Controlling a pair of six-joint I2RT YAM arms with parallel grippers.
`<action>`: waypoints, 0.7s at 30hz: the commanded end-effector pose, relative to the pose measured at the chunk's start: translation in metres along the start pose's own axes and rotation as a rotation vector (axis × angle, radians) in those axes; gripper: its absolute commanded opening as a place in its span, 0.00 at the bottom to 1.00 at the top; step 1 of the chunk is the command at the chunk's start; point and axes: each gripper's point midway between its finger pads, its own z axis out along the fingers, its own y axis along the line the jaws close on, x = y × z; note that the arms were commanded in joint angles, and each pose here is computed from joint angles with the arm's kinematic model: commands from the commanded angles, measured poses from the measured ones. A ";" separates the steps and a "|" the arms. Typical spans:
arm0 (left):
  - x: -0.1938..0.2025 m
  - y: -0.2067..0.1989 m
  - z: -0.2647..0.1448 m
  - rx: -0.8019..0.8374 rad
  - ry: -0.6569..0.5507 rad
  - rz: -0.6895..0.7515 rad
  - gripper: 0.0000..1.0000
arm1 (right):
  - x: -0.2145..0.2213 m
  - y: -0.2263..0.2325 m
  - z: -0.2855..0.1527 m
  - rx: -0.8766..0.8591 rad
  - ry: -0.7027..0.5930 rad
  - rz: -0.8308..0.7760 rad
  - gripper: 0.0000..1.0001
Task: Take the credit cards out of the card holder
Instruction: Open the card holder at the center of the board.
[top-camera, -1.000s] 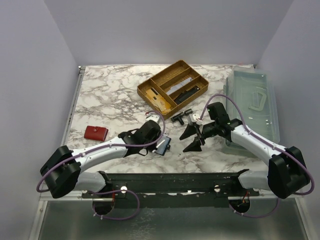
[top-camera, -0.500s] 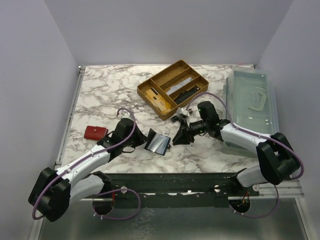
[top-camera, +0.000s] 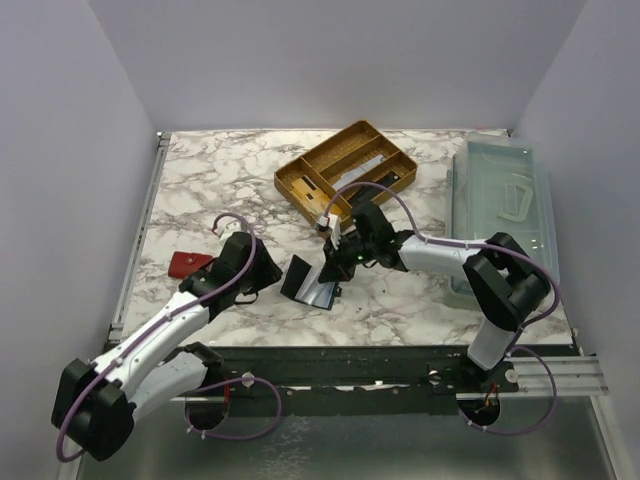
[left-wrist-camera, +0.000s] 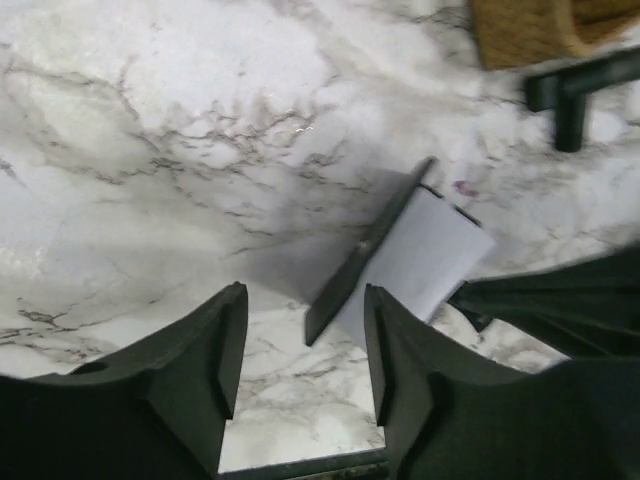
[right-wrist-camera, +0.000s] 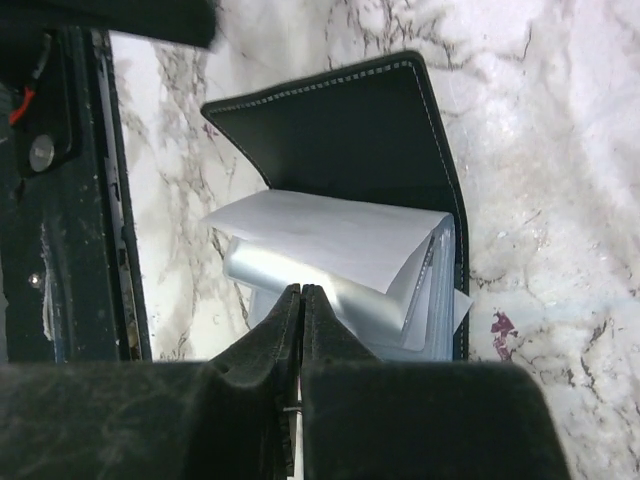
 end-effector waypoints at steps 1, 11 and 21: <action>-0.026 -0.042 -0.048 0.236 -0.086 0.143 0.63 | 0.018 -0.008 0.007 0.056 0.069 0.052 0.02; 0.029 -0.103 -0.071 0.563 0.113 0.346 0.71 | 0.027 0.002 0.003 -0.029 0.155 -0.001 0.00; 0.051 -0.061 -0.021 0.092 0.027 0.568 0.73 | 0.037 -0.007 -0.004 -0.040 0.176 0.059 0.00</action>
